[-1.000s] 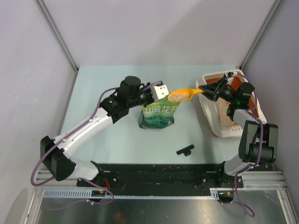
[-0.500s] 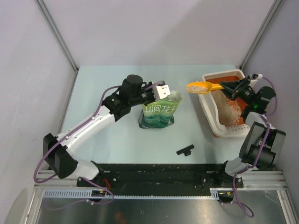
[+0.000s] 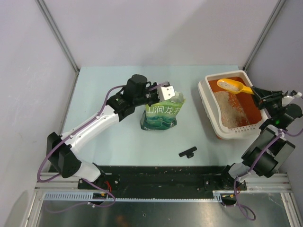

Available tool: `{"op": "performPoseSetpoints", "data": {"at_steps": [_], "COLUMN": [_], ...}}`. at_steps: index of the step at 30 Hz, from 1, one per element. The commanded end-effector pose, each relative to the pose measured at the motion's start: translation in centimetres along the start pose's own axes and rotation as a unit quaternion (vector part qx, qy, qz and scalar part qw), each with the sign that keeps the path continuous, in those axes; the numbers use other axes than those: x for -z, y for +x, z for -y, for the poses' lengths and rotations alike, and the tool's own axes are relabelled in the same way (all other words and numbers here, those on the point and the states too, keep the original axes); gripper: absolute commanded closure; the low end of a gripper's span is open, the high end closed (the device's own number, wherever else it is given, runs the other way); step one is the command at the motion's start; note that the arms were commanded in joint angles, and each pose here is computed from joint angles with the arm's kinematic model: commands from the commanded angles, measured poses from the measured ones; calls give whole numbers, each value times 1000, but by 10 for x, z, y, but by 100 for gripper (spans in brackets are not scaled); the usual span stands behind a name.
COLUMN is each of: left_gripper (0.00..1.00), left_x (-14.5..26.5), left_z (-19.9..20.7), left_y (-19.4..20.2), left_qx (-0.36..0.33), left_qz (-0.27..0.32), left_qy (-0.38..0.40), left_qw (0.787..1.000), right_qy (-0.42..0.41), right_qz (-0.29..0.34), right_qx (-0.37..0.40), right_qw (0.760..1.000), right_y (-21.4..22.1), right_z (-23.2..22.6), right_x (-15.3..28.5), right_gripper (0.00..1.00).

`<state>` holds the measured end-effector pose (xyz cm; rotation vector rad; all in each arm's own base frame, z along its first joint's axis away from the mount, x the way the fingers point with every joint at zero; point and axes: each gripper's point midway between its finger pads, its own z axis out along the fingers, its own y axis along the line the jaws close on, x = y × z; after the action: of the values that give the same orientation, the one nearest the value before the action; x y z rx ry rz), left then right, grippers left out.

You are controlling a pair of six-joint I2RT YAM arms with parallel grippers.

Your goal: Fill the litter box with clean litter

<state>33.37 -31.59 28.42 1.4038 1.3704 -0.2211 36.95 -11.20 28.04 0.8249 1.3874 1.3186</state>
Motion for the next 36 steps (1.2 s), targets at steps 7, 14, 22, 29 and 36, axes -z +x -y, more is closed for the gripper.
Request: {"op": "performPoseSetpoints", "data": {"at_steps": [7,14,22,29,36], "left_gripper": [100,100,100,100,100], "left_x": [7,15,29,34,24], "left_z": [-5,9,32,44,47], "left_y": [-40,-45,-53,-62,-54], "left_qx": [-26,-21,-29,-75,-67], "left_qz": [64,84,116,157,161], "left_qy": [-4,19,55,90,109], "left_qw": [998,996,991,981,979], "right_qy": [164,248,311,388,431], "right_qz": [188,204,243,267,253], "right_qx": [161,151,207,260,297], "right_qw": [955,935,895,843,814], "right_y": [-41,-32,-42,-39,-36], "right_z": [18,39,26,8,-5], "right_x": [45,74,100,135,151], "right_gripper": [100,100,100,100,100]}}
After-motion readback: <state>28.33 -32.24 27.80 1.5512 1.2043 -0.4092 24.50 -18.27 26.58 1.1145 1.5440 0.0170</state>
